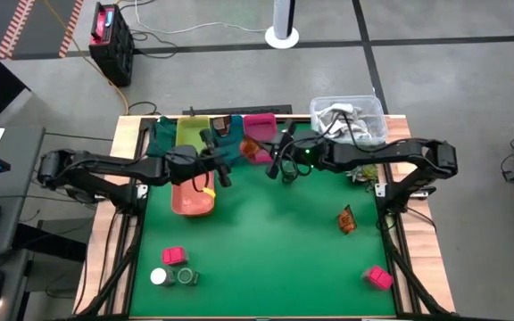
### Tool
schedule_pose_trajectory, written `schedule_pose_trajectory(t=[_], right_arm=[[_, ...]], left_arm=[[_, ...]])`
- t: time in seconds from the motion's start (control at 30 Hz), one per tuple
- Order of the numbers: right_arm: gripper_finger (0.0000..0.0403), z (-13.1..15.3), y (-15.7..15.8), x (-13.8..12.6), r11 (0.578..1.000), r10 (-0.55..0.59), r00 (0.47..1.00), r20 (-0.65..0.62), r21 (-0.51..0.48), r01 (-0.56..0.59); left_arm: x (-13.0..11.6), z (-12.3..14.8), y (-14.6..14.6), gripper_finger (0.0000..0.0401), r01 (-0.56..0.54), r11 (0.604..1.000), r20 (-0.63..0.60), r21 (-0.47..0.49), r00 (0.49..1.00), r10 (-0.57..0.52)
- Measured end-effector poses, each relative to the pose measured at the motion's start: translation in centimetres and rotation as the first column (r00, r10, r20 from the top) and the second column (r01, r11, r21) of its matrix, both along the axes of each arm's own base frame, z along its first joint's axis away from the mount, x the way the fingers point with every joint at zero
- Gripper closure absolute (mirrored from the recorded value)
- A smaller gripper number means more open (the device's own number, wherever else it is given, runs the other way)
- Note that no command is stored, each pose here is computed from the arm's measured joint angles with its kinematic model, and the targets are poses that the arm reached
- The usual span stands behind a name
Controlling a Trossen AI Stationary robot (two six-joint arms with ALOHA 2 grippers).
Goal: Sort spices by type
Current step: Put the top orange spice bag into the blue bin
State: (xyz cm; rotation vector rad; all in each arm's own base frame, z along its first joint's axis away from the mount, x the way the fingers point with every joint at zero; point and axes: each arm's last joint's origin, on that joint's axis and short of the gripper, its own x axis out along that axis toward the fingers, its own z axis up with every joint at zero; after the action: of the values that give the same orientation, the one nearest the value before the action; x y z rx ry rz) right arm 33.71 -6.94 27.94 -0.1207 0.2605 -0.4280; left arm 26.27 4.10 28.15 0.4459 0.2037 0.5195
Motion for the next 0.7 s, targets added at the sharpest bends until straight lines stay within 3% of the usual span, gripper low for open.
schedule_pose_trajectory(t=[0.17, 0.4, 0.7], right_arm=[[0.0384, -0.3, 0.6, -0.1, 0.998, 0.032, 0.997, -0.074, -0.044, -0.035], [0.0379, -0.4, 2.0, 0.2, 0.988, 0.106, 0.988, -0.109, -0.097, -0.117], [0.038, -0.4, 2.9, 0.3, 0.972, 0.175, 0.977, -0.124, -0.135, -0.191]], left_arm=[[-0.9, 0.9, 1.1, 0.0201, 0.067, 0.994, 0.074, -0.082, 0.995, -0.061], [-0.9, 0.3, 3.0, 0.0203, 0.172, 0.959, 0.111, -0.226, 0.982, -0.15], [-0.8, -0.1, 3.1, 0.0205, 0.273, 0.933, 0.093, -0.233, 0.962, -0.258]])
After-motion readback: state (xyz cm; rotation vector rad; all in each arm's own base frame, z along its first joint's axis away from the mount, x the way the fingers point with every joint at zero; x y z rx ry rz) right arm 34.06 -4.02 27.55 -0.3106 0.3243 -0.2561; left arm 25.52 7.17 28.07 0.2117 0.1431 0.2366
